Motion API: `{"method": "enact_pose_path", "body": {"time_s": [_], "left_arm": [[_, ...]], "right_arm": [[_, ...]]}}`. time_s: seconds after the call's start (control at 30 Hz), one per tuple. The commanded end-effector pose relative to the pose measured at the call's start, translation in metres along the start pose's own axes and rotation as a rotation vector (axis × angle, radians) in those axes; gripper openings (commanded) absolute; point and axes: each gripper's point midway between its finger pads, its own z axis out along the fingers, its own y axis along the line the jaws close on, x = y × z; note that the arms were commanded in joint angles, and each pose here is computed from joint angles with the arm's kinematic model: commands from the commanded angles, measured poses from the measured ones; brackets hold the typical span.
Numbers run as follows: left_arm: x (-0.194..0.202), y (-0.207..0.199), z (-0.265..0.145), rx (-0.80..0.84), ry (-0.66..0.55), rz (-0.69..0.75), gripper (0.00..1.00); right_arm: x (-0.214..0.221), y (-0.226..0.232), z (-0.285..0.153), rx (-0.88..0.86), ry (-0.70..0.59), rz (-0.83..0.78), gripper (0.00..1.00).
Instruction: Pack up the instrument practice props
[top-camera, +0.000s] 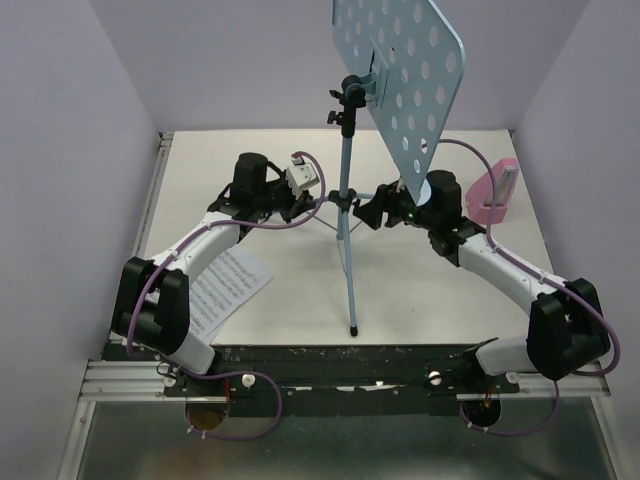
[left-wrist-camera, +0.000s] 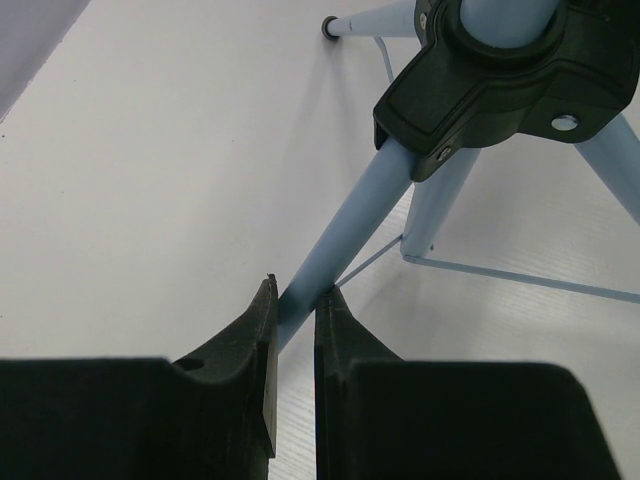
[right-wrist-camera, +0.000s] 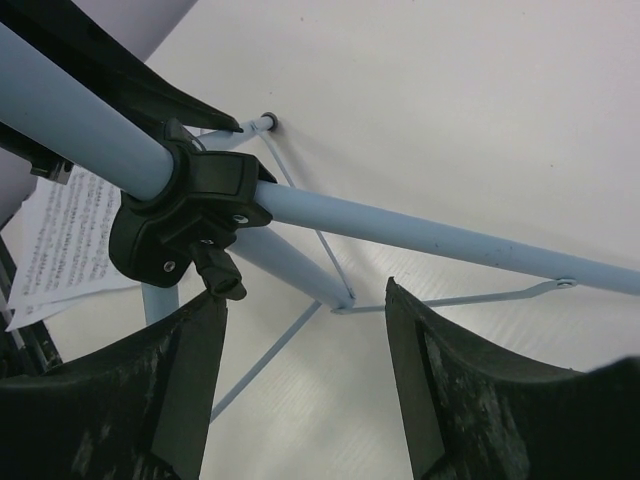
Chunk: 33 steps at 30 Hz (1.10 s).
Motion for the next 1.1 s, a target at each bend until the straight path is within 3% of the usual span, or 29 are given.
{"method": "enact_pose_path", "body": {"time_s": [0.0, 0.23, 0.43, 0.63, 1.07], "left_arm": [[0.055, -0.049, 0.0, 0.146, 0.159, -0.232, 0.0], [0.055, -0.048, 0.0, 0.146, 0.157, -0.229, 0.0], [0.053, -0.047, 0.001, 0.146, 0.154, -0.222, 0.0], [0.055, -0.05, -0.001, 0.153, 0.161, -0.229, 0.0], [0.056, -0.05, 0.0, 0.155, 0.162, -0.232, 0.0]], "right_arm": [[0.016, -0.054, -0.009, 0.268, 0.036, -0.036, 0.7], [-0.006, -0.069, -0.013, 0.336, 0.007, -0.096, 0.7], [-0.005, -0.084, -0.018, 0.414, -0.006, -0.055, 0.7], [-0.033, -0.03, -0.011, 0.138, -0.088, 0.058, 0.73], [-0.043, 0.004, -0.005, -0.03, -0.071, 0.112, 0.76]]}}
